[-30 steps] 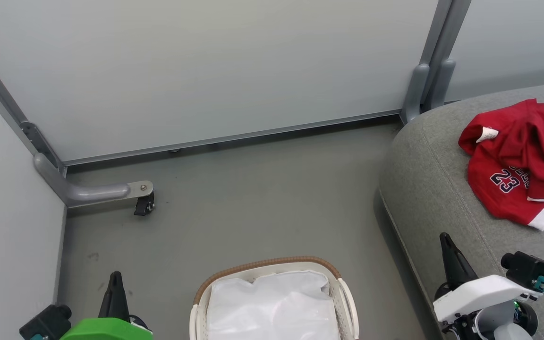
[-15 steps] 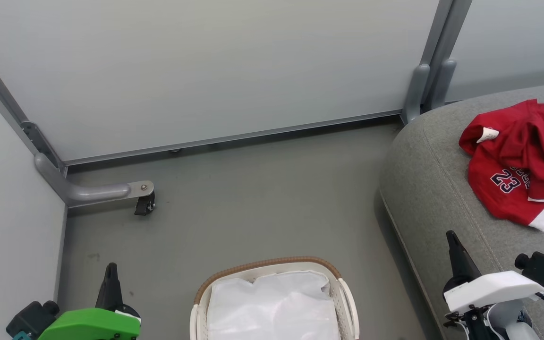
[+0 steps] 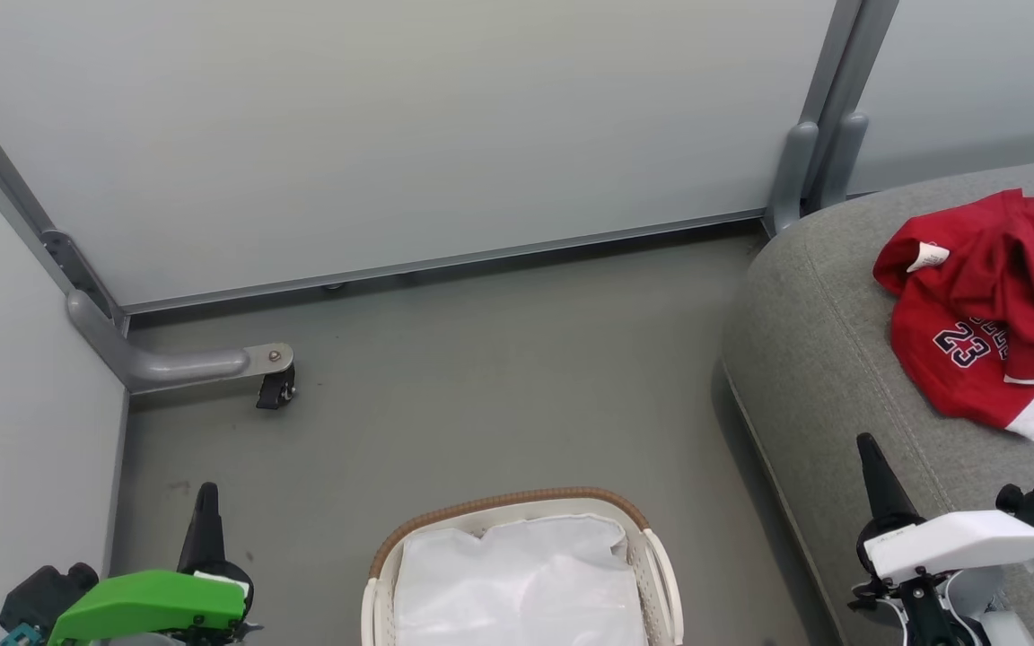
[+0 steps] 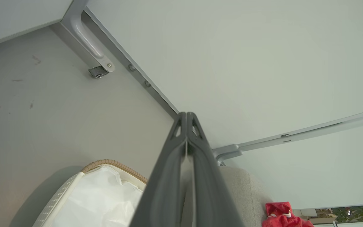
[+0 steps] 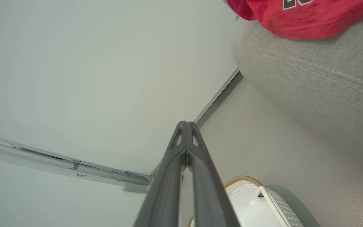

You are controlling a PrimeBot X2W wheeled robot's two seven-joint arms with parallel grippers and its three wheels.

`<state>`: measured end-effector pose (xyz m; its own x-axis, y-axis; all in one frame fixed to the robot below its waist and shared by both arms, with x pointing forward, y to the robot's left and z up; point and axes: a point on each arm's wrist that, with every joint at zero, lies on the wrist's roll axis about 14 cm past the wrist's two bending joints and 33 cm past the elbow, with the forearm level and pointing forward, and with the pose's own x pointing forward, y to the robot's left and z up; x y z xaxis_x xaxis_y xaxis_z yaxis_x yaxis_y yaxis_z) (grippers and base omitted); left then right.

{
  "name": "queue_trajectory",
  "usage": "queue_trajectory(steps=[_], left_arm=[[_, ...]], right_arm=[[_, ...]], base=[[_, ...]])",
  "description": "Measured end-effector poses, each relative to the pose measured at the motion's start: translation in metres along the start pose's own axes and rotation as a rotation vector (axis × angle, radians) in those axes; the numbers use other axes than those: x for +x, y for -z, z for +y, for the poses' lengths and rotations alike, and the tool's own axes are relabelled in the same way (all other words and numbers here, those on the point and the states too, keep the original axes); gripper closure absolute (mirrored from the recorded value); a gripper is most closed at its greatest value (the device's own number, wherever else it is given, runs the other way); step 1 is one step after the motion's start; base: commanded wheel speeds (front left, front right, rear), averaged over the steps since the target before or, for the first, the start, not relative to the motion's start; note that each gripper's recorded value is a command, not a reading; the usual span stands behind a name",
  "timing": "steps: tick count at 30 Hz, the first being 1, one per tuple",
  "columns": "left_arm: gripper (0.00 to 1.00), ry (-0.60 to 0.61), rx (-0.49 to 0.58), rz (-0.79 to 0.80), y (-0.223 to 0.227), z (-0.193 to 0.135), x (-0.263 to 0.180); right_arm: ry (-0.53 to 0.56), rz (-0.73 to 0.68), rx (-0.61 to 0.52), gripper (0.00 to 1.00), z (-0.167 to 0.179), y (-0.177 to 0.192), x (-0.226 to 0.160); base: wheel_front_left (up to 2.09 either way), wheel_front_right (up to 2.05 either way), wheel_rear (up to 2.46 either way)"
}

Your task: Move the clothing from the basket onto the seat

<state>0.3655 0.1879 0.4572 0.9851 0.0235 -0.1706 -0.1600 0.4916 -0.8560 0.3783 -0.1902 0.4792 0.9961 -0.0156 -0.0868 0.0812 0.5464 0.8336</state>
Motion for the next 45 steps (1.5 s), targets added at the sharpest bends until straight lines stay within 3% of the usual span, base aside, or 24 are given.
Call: queue_trajectory(steps=[45], left_arm=[[1.0, 0.1, -0.377, -0.012, -0.022, -0.024, 0.01]], right_arm=[[-0.042, -0.006, 0.422, 1.0, 0.01, -0.014, 0.005]], base=[[0.0, 0.0, 0.0]])
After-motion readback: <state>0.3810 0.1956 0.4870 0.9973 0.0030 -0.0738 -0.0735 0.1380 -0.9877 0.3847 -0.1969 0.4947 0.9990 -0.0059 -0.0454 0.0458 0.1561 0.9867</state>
